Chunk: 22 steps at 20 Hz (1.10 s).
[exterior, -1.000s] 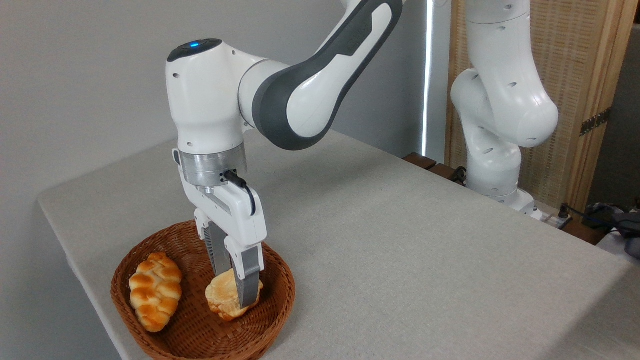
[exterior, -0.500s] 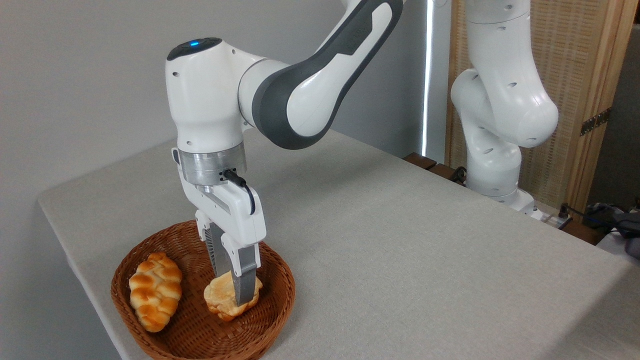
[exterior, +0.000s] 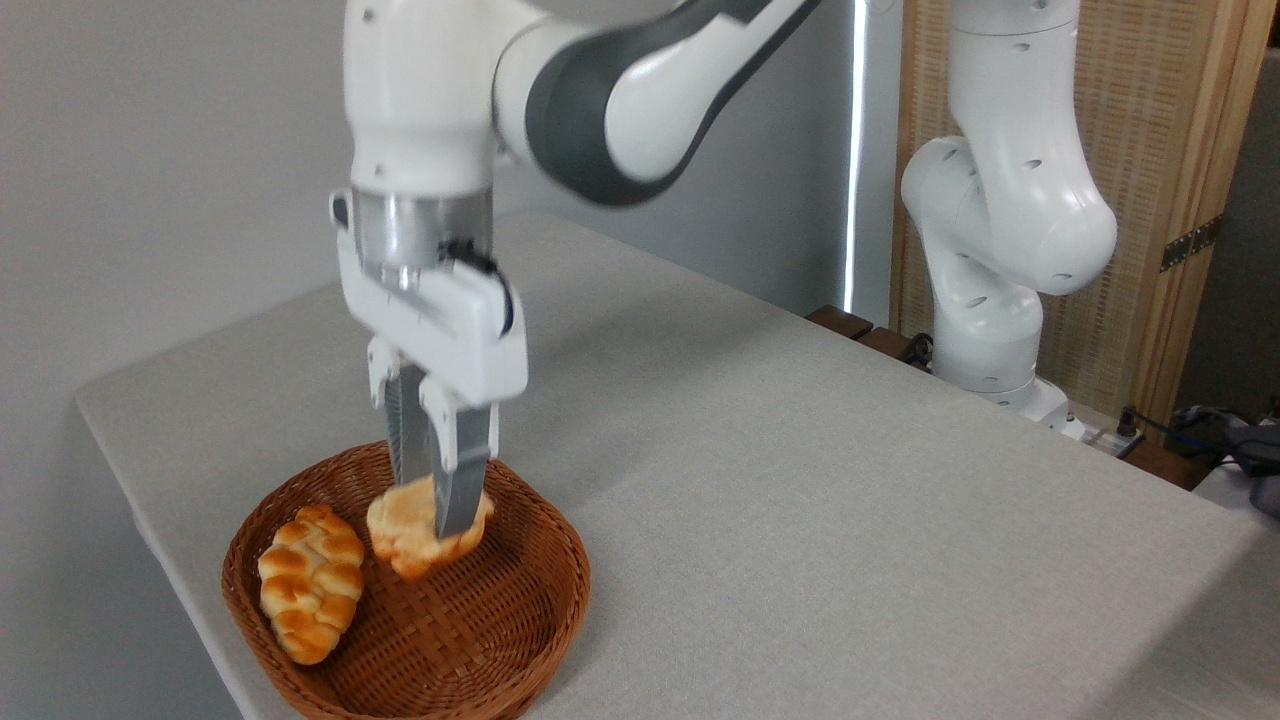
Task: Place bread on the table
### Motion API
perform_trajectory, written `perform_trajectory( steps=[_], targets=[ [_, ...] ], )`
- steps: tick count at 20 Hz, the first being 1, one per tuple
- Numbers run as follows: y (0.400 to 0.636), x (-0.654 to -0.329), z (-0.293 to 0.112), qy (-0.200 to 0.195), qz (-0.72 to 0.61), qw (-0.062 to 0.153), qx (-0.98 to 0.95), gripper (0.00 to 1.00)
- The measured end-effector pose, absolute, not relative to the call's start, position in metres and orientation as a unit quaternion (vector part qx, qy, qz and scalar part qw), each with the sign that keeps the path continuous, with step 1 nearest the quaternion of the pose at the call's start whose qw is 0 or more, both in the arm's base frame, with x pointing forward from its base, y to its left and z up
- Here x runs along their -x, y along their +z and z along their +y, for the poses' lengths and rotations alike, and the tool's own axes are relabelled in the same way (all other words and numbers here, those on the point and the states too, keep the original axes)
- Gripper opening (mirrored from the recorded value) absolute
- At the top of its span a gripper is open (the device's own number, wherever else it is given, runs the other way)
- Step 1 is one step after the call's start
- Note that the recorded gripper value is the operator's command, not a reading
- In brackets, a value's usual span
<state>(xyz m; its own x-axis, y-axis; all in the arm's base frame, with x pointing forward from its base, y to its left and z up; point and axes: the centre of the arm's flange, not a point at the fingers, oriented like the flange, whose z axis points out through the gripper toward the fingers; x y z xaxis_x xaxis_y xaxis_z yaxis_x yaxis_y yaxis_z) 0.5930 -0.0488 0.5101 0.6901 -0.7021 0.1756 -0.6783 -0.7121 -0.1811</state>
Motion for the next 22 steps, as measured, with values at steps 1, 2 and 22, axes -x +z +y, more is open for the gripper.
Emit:
perform_trajectory(
  steps=[1,2,22],
  targets=[
    [0.521,-0.585,-0.047,-0.112,0.375,0.046,0.919,0.55],
    [0.527,-0.581,-0.046,-0.109,0.375,0.044,0.92,0.56],
    [0.479,-0.496,-0.041,0.1,0.382,-0.034,0.918,1.0]
  ],
)
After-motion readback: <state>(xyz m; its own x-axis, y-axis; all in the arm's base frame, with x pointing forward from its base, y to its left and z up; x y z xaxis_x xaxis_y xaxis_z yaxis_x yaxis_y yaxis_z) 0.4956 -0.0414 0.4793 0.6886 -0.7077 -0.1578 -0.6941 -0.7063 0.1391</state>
